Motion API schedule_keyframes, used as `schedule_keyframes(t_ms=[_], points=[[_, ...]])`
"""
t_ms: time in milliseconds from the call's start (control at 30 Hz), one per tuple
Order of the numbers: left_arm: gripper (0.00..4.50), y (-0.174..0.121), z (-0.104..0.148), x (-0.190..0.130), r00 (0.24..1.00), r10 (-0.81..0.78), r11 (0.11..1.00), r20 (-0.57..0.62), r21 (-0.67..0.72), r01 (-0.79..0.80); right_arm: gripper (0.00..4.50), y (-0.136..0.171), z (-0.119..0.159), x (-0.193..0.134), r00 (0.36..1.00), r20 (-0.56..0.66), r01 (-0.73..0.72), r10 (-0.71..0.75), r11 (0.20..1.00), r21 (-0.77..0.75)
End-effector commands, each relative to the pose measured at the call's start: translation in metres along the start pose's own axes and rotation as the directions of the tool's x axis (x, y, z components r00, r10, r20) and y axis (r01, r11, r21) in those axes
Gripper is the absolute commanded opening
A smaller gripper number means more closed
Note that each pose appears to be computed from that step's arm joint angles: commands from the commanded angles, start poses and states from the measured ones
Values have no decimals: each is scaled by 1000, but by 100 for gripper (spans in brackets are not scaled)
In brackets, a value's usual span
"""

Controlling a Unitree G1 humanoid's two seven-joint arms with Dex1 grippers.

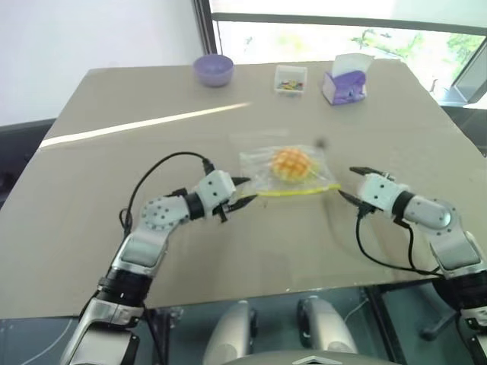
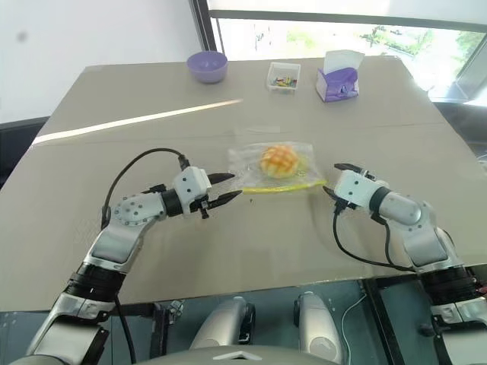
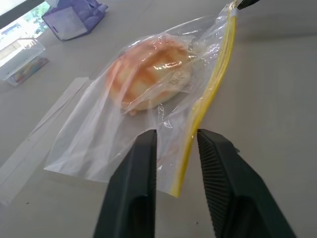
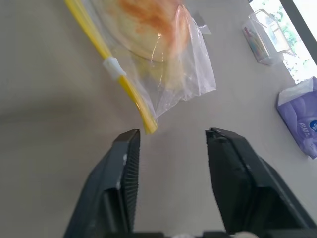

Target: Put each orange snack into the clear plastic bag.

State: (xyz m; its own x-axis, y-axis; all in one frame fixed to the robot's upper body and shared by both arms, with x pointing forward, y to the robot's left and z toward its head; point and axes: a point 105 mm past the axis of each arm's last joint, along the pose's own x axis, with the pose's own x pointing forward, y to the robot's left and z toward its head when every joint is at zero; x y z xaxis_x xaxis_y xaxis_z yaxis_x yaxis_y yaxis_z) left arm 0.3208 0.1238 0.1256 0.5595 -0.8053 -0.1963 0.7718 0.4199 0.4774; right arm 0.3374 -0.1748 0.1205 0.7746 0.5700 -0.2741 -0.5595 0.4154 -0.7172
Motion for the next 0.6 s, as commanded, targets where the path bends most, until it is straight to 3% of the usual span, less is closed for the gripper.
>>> schedule_keyframes(t_ms=[33, 133, 233, 367, 600], points=[[344, 0, 14, -30, 999, -22, 995, 31, -93, 24, 446, -16, -1, -27, 999, -6, 34, -34, 998, 46], [442, 0, 17, -56, 999, -7, 968, 34, -251, 16, 450, -20, -3, -52, 999, -4, 40, -40, 988, 152], [442, 7, 25, -81, 998, 26, 936, 53, -351, -6, 450, -29, 7, -72, 995, 48, 76, -90, 964, 253], [442, 13, 25, -106, 998, 63, 911, 10, -410, -54, 450, -23, 21, -99, 996, 81, 18, -48, 939, 344], [442, 12, 22, -118, 998, 53, 896, -22, -440, -57, 450, -15, 28, -111, 997, 78, -27, -5, 916, 400]])
